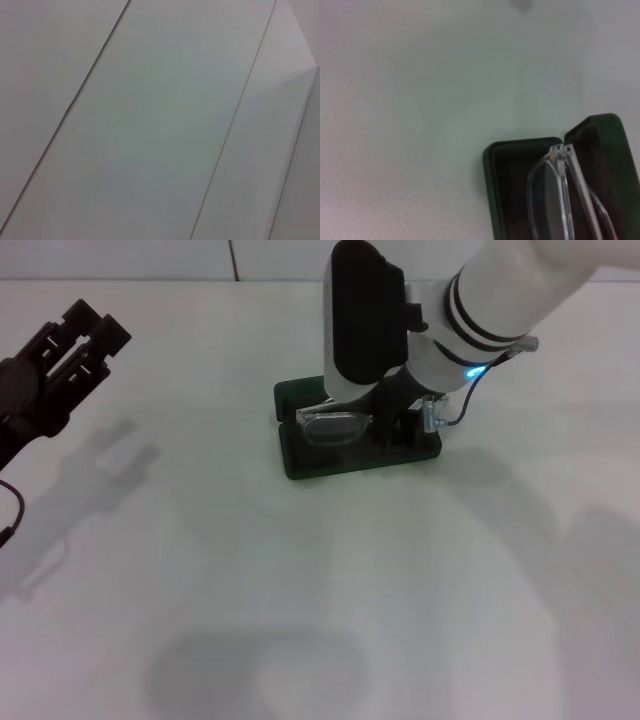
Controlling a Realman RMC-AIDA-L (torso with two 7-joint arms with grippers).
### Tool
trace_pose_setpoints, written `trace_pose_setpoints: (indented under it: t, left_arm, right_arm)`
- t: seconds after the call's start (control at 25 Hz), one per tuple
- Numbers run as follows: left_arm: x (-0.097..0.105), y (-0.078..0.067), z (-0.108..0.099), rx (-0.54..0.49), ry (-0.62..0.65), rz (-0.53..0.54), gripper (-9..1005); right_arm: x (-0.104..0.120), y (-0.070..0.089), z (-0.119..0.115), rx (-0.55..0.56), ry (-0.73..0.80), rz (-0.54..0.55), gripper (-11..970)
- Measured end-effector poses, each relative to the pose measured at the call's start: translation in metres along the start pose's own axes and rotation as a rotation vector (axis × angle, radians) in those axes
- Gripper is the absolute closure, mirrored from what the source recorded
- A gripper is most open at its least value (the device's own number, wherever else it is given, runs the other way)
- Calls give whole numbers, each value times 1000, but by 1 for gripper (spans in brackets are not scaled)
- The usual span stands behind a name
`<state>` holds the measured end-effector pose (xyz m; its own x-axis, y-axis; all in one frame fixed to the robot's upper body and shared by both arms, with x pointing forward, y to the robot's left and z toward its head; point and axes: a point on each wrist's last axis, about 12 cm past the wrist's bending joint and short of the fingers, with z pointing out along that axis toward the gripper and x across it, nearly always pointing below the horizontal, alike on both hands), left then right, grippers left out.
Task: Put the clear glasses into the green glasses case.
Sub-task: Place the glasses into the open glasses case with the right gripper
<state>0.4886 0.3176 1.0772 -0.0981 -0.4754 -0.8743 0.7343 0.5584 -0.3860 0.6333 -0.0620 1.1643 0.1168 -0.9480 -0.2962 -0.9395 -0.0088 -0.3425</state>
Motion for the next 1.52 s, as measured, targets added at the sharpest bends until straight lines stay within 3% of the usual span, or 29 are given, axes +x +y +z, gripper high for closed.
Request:
trace_pose_setpoints:
  t: [0.48,1.52]
  left_arm:
    - [0,2,7,0,3,4,298]
    - [-1,3,10,11,17,1,298]
  right_arm:
    - [2,18,14,86,19,-86,833]
    - [5,26,24,169,-34,-123,832]
